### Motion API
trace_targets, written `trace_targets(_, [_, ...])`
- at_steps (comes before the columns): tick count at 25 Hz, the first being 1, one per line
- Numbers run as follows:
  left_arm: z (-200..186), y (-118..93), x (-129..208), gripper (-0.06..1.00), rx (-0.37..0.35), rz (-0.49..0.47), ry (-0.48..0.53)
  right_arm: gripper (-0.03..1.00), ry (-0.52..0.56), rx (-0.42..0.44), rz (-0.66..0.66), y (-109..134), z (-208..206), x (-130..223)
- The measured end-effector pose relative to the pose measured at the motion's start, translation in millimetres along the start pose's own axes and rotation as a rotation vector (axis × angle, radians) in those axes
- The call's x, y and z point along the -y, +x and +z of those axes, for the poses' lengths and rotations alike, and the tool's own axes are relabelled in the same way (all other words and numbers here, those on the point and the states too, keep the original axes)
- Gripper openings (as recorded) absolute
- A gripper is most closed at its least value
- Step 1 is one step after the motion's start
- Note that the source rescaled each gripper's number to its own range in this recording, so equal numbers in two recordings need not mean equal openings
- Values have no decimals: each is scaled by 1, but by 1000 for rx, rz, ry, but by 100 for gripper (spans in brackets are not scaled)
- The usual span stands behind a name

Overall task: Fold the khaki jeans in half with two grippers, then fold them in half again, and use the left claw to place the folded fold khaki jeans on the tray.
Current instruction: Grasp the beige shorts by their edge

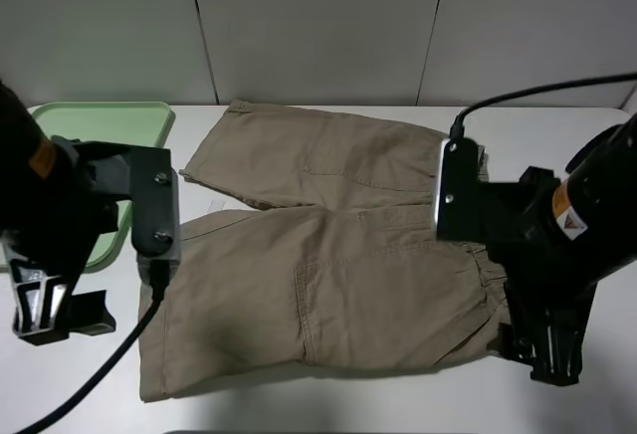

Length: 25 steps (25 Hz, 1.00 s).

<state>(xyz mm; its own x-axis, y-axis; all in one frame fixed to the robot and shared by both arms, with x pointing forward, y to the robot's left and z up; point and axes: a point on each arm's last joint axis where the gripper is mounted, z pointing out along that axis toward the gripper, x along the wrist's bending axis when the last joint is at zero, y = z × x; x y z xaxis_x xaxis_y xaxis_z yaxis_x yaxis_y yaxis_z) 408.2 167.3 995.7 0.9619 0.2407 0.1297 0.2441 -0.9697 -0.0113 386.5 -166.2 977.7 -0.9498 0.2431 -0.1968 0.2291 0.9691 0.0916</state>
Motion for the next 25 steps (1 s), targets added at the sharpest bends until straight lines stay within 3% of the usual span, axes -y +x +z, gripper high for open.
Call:
trace_targets(5, [25,4,-14,92,40,46,23,100,57,-50,-162,16,43,15])
trace_targets(12, [49,6,-21,91,89,104,77,100,99,-24,-329,13,71,13])
trace_targets(19, [52,8,-26,91,66,141,37,100,174,-39,-444,7,100,15])
trace_targets(25, [52,11,-31,91,34,143,-11,100,210,-62,-441,0,112,22])
